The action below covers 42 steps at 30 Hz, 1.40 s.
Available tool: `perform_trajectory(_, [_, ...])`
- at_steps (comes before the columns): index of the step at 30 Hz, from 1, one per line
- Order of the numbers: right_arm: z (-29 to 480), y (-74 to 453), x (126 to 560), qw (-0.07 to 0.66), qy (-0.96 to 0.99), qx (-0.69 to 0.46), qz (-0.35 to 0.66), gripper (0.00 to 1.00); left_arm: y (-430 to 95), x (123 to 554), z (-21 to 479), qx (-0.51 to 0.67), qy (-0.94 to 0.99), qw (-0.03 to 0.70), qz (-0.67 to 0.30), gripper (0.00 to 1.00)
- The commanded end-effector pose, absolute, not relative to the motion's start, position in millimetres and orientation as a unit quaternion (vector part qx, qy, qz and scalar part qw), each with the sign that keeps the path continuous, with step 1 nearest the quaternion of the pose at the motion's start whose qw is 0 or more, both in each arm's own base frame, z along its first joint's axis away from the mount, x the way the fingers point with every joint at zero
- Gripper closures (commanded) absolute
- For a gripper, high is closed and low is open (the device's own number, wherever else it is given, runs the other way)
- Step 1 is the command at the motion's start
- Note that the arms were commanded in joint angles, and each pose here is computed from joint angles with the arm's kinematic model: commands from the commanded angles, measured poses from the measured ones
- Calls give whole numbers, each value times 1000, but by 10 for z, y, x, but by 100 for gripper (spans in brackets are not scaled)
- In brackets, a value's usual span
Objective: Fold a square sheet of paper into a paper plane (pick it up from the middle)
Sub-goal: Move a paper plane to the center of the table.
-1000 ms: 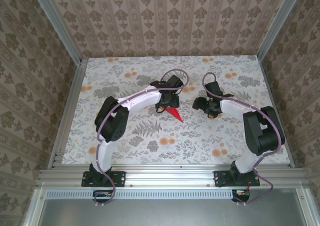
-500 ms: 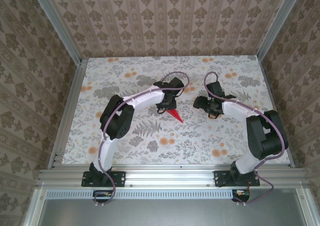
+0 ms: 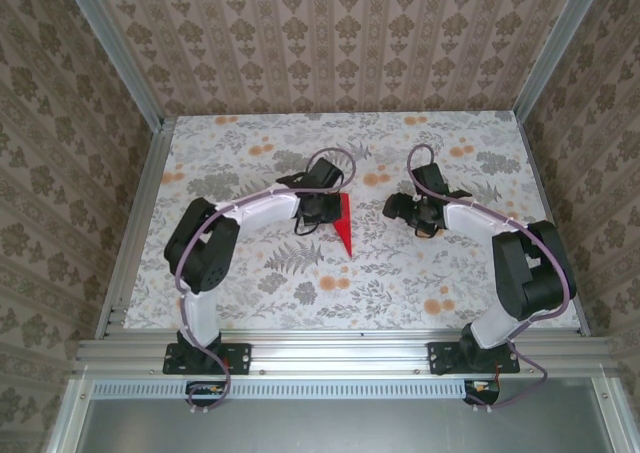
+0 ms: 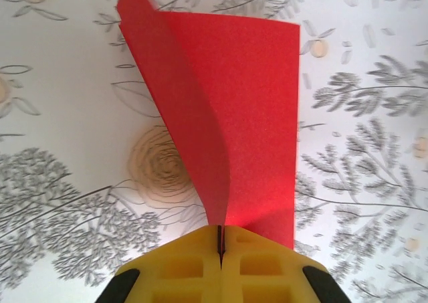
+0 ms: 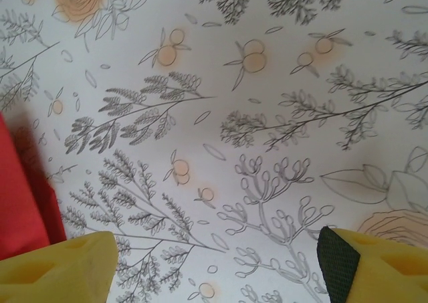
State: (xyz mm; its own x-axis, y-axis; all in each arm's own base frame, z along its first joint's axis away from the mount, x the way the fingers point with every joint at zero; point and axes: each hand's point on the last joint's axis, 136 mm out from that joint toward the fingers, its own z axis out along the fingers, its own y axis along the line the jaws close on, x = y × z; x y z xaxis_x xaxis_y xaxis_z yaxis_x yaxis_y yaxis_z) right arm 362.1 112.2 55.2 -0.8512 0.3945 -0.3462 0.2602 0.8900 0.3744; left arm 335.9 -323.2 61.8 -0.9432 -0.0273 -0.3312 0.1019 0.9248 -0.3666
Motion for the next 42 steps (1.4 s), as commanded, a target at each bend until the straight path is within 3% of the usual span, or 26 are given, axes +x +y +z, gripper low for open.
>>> perform_trajectory(1, [695,1324,3586,211,949,146,185,19,-3497,3426,926,54,928,197,-312,93])
perform_trajectory(7, [661,1529,3465,195,956,118,185,19,-3459,3436,816,47,908,189,-370,89])
perform_trajectory(16, [666,1709,3444,187,960,96,184,20,-3249,3497,710,28,911,190,-364,74])
perform_trajectory(25, [686,1859,3442,183,963,75,184,22,-3139,3504,533,21,923,180,-340,79])
perform_trajectory(32, [673,2103,3420,167,969,40,179,39,-3063,3501,421,20,933,176,-312,87])
perform_trajectory(42, [671,2508,3402,166,975,-21,144,51,-3001,3440,323,14,937,169,-304,90])
